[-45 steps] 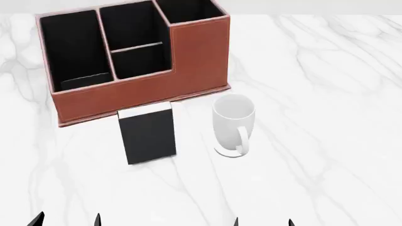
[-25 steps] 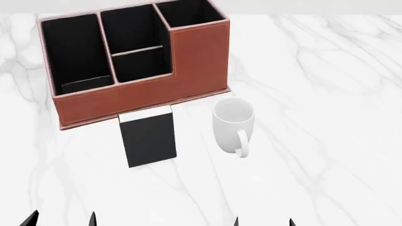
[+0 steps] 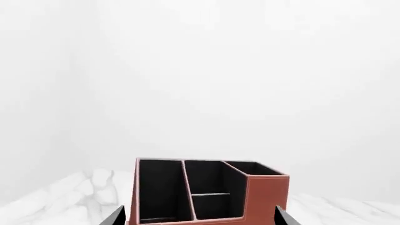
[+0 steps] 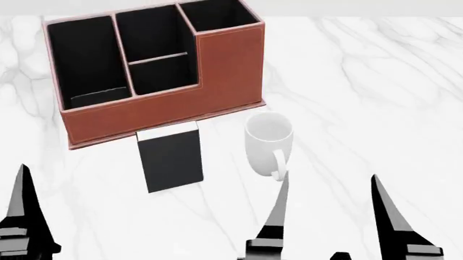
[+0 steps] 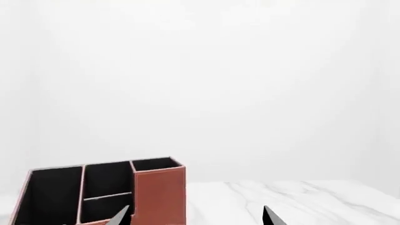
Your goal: Pick up the book and place it in the front compartment of the caddy.
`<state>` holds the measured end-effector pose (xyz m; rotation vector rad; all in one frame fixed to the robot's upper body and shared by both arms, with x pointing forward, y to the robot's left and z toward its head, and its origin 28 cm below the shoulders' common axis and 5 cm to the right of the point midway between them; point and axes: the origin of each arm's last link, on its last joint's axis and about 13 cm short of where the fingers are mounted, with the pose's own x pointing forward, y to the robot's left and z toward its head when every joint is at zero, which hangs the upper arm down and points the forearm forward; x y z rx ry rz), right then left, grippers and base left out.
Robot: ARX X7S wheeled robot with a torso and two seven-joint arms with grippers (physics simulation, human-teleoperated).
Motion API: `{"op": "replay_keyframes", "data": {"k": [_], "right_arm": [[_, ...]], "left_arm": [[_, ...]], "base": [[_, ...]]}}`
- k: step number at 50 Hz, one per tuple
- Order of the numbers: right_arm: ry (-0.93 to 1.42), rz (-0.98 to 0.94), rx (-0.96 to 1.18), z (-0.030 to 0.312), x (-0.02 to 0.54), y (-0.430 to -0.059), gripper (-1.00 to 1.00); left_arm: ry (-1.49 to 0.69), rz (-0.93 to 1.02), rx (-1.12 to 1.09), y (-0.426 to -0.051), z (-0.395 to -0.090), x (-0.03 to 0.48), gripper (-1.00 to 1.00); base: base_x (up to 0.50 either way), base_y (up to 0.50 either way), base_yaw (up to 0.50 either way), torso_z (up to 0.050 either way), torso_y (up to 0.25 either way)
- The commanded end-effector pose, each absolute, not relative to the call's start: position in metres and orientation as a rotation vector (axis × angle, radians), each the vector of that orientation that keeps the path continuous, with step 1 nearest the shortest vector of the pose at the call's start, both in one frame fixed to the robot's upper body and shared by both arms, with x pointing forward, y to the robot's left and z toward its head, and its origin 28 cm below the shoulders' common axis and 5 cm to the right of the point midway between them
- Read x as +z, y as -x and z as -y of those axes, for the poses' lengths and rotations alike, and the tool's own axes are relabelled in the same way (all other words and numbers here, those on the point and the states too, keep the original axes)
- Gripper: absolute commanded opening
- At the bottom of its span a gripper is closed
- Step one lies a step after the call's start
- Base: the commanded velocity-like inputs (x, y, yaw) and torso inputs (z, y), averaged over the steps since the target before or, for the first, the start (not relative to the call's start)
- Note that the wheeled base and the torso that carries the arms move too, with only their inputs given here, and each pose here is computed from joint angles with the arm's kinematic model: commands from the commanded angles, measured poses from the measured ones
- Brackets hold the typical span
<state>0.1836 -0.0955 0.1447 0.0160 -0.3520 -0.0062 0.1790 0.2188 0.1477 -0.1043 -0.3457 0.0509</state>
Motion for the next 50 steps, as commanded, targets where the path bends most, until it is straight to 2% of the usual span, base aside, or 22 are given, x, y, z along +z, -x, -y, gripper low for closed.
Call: {"op": "replay_keyframes", "data": {"k": [1, 15, 23, 50], "right_arm": [[-0.042, 0.439, -0.066, 0.106, 0.166, -0.169, 1.00], [-0.040, 0.443, -0.150, 0.112, 0.169, -0.167, 1.00], [-0.052, 0.454, -0.098, 0.111, 0.170, -0.165, 1.00], [-0.042, 0.443, -0.097, 0.111, 0.171, -0.164, 1.00]], "left_arm": [[0.138, 0.437, 0.139, -0.165, -0.230, 0.172, 1.00], [0.152, 0.459, 0.177, -0.161, -0.235, 0.177, 1.00], [0.143, 0.461, 0.169, -0.159, -0.234, 0.177, 1.00], [0.139, 0.478, 0.145, -0.153, -0.232, 0.183, 1.00]], "base": [[0.00, 0.00, 0.00, 0.000, 0.000], [0.00, 0.00, 0.00, 0.000, 0.000], [0.04, 0.00, 0.00, 0.000, 0.000], [0.50, 0.00, 0.00, 0.000, 0.001]]}}
